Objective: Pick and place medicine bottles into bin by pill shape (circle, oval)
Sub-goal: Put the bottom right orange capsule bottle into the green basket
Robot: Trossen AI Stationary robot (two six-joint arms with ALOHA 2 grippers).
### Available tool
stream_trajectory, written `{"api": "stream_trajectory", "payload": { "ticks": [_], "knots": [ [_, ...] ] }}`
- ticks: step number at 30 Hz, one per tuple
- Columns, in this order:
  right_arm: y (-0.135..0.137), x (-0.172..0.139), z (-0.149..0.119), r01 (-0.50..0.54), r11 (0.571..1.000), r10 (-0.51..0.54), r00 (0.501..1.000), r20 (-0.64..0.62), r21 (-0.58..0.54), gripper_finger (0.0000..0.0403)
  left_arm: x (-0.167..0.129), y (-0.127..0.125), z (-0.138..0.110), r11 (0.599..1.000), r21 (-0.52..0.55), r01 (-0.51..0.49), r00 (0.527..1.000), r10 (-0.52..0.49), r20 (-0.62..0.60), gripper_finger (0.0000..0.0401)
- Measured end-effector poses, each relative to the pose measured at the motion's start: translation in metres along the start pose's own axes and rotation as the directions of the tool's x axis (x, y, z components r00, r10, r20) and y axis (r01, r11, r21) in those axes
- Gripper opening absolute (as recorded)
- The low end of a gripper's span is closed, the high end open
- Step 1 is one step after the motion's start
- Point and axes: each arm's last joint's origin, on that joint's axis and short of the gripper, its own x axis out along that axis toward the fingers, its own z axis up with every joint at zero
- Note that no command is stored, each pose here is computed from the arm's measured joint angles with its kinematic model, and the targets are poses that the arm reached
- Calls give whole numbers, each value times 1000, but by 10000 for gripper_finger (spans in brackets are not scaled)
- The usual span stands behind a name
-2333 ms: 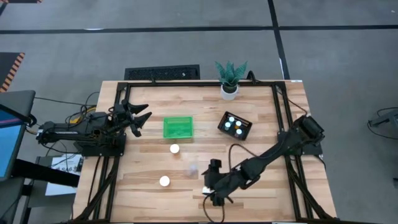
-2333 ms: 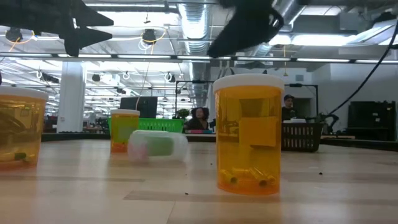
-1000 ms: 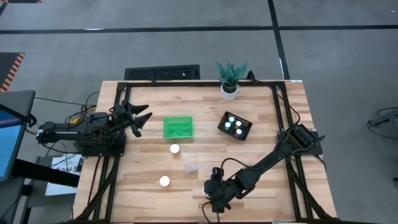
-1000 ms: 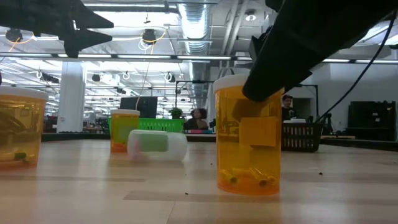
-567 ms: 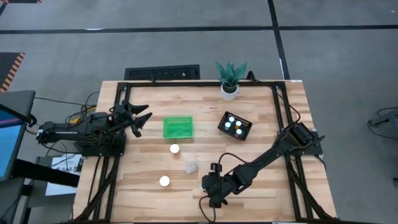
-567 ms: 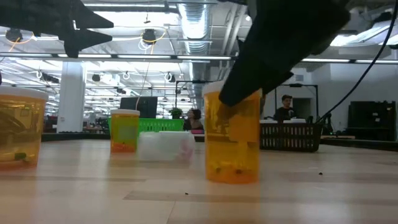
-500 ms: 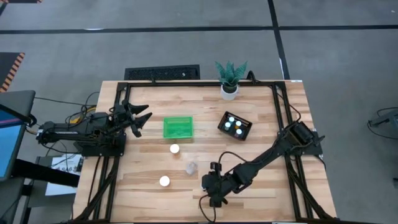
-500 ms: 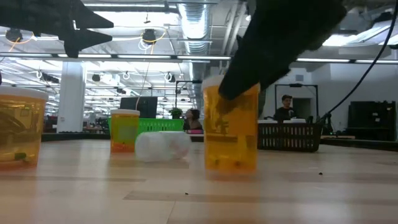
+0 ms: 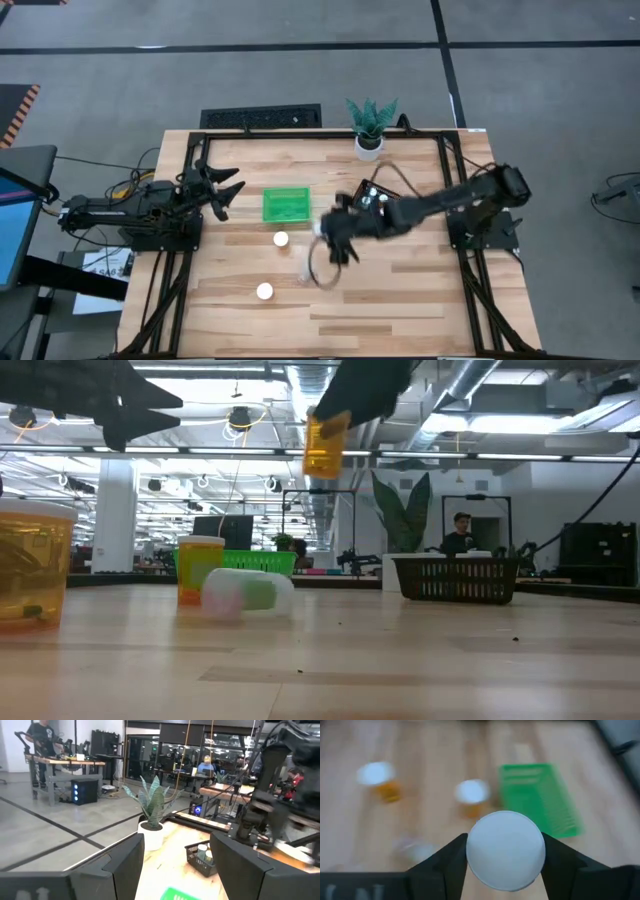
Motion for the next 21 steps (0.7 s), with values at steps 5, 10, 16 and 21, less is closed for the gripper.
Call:
{"api": "stream_trajectory", "payload": {
  "ticks": [5,10,16,21],
  "knots": [
    [-54,20,10,19,1000,-18,999,36,-12,211,0,1,0,1000,12,-29,1000,29,4,220],
    [-91,54,9,-37,999,36,997,63,22,229,0,2,0,997,42,-67,998,66,8,220],
    [-113,90,6,-57,998,57,998,9,19,224,0,3,-1,992,62,-110,994,110,0,220],
    [-112,110,15,-67,997,66,998,-21,-38,223,0,3,-1,991,65,-113,994,113,-3,220]
  ]
}}
